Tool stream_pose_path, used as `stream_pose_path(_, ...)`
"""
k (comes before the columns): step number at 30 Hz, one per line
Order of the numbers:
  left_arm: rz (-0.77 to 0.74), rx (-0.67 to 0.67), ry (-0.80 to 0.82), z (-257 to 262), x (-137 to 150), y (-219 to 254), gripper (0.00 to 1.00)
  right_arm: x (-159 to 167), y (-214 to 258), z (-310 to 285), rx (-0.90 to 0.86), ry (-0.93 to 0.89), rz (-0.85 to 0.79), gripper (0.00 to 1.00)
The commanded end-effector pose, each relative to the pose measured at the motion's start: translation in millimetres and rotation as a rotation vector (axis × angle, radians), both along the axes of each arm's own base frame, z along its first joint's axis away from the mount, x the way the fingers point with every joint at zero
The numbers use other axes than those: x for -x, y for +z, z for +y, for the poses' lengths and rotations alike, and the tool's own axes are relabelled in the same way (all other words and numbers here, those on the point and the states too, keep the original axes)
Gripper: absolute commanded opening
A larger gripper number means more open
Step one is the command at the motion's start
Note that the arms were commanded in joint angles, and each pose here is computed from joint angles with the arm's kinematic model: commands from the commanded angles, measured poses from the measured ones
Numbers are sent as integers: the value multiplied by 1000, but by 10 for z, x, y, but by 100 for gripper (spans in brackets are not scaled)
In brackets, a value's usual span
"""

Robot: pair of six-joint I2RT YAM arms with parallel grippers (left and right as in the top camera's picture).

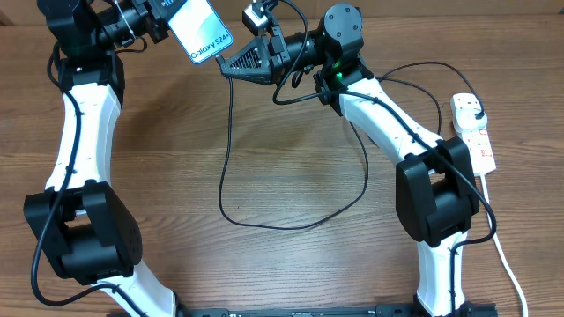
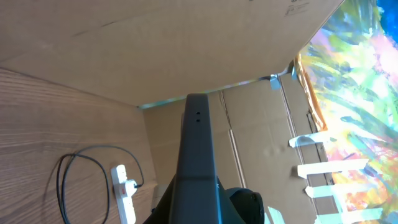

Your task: Plug charger to phone and switch on socket

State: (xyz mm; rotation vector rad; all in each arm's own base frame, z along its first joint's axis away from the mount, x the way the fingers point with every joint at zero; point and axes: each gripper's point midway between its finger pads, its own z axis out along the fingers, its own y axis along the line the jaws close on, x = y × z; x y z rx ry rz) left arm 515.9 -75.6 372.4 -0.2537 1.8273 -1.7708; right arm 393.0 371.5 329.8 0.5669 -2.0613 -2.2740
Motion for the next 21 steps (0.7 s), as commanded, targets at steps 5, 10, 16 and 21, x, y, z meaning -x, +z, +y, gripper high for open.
stream_pose_path(5, -83, -21, 22, 14, 57, 240, 4, 20, 108, -22, -18, -1, -45, 4)
stream_pose_path(10, -80, -21, 26, 35, 54, 236, 4, 20, 108, -22, -18, -1, -45, 4)
stream_pose_path(16, -81, -21, 25, 35, 54, 236, 4, 20, 108, -22, -18, -1, -45, 4)
stream_pose_path(21, -81, -22, 32, 68, 50, 236, 4, 31, 103, -25, -15, 6, -46, 4)
